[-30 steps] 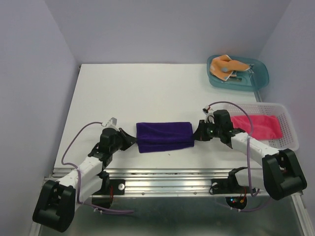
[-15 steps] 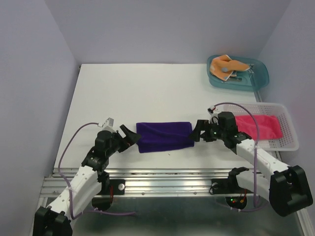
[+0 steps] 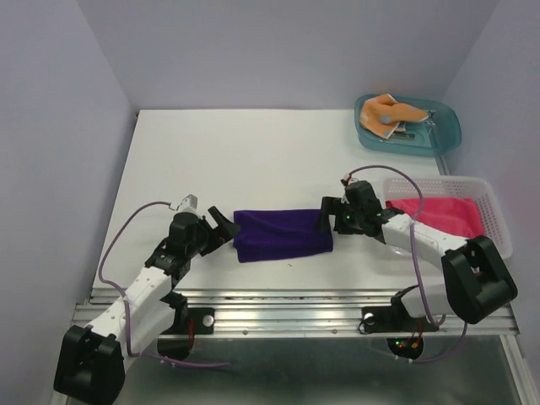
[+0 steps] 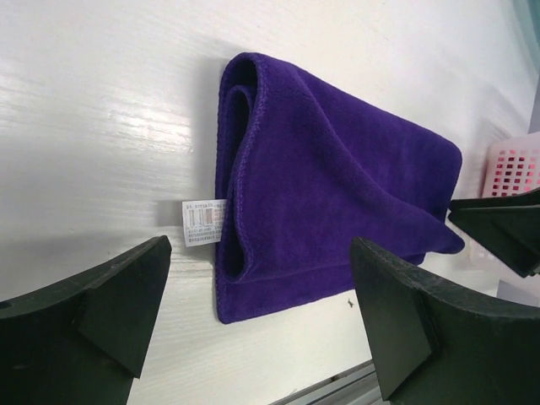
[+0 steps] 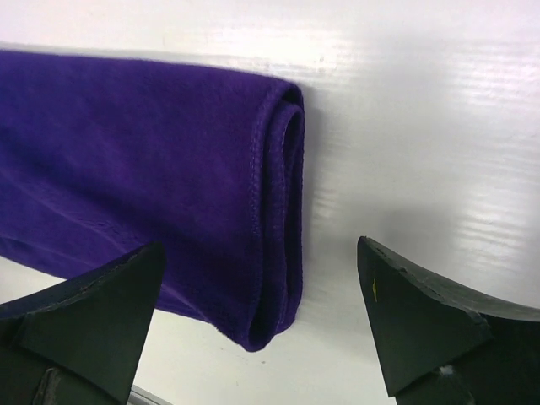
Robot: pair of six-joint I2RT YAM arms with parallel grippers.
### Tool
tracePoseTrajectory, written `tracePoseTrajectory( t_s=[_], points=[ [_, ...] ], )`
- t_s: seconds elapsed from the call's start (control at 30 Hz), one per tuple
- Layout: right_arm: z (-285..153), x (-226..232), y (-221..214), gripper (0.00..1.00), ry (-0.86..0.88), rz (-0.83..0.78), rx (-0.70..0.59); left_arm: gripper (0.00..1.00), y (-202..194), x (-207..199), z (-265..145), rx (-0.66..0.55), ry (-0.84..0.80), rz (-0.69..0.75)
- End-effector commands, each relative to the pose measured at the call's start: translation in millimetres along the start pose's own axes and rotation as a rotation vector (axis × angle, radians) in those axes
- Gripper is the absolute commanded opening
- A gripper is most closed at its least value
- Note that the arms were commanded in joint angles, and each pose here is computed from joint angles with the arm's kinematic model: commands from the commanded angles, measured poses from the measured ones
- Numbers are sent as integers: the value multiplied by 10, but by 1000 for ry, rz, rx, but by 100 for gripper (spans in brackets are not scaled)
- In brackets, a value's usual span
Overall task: Fold and stack the towels
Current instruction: Neatly place the folded towel into the bin
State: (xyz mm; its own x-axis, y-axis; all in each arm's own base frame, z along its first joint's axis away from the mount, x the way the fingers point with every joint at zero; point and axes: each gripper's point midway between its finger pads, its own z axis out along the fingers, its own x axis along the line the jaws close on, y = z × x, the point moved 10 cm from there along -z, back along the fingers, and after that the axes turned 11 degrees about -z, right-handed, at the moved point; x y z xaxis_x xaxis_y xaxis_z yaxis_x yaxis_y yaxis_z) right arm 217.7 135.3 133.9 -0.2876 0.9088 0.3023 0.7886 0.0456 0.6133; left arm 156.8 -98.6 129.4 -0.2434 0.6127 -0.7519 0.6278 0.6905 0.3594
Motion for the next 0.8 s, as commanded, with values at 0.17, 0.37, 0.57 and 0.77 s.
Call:
tracePoseTrajectory(
  t_s=[0.17,0.37,0.57,0.77],
  points=[
    [209,176,-170,84,-156,-47,76,99,103,-116,32,-53,-34,50],
    [308,179,-269,42,-205,-56,112,99,116,-119,29,-64,-31,58],
    [327,200,-110,12,-213,-163,85,99,155,-177,15,-80,-44,67],
    [-75,213,338,1,-350,-309,-35,99,239,-291,-8,-115,-65,88]
  ],
)
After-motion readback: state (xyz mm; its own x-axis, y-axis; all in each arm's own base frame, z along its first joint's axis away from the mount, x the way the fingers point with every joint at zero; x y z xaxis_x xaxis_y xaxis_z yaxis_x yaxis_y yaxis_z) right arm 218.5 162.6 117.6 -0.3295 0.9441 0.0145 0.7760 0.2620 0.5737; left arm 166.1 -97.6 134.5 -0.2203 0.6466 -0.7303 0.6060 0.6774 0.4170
